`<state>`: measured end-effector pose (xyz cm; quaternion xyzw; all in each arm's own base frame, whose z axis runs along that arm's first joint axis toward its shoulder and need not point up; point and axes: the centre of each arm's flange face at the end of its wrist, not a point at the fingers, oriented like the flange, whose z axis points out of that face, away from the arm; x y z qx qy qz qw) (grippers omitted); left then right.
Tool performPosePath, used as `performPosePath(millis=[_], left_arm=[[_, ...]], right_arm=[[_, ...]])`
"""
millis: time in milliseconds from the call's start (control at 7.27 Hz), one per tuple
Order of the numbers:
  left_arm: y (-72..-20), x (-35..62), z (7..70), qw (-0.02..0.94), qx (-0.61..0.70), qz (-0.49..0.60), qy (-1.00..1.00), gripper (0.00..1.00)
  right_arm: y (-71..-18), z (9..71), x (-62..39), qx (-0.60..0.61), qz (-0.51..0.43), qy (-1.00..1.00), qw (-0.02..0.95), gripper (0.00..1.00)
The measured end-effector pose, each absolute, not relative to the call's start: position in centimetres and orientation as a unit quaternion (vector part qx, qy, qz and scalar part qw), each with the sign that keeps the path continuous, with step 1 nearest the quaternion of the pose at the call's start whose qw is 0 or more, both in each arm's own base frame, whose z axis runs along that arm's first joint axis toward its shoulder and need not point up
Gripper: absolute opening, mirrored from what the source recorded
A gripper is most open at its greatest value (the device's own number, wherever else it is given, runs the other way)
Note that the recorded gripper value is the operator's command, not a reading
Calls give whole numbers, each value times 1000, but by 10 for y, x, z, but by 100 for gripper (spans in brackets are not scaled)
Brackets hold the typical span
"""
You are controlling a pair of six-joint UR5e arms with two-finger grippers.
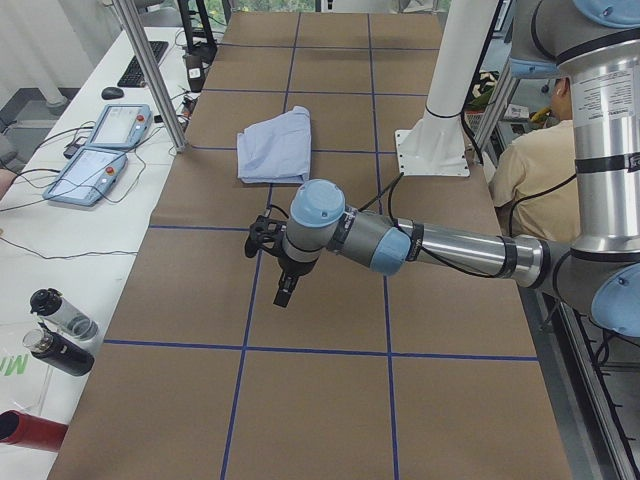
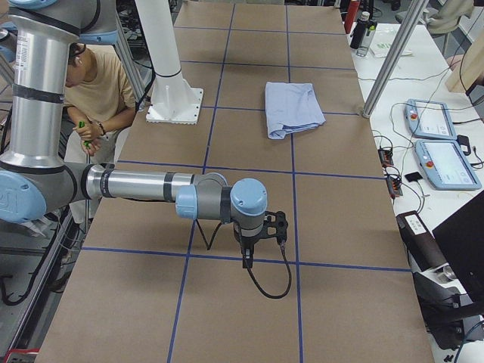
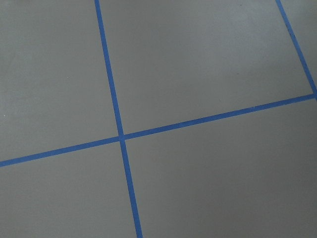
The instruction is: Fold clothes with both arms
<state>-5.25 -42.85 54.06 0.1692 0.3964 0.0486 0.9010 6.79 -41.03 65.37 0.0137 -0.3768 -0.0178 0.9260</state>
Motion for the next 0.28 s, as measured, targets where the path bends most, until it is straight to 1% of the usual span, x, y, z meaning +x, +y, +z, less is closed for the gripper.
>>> performPosePath(millis=[275], left_arm=[[-428,-53,539,900,170,49,397,100]], right_arm=[[-409,653,68,14,-18,-378,925,100]])
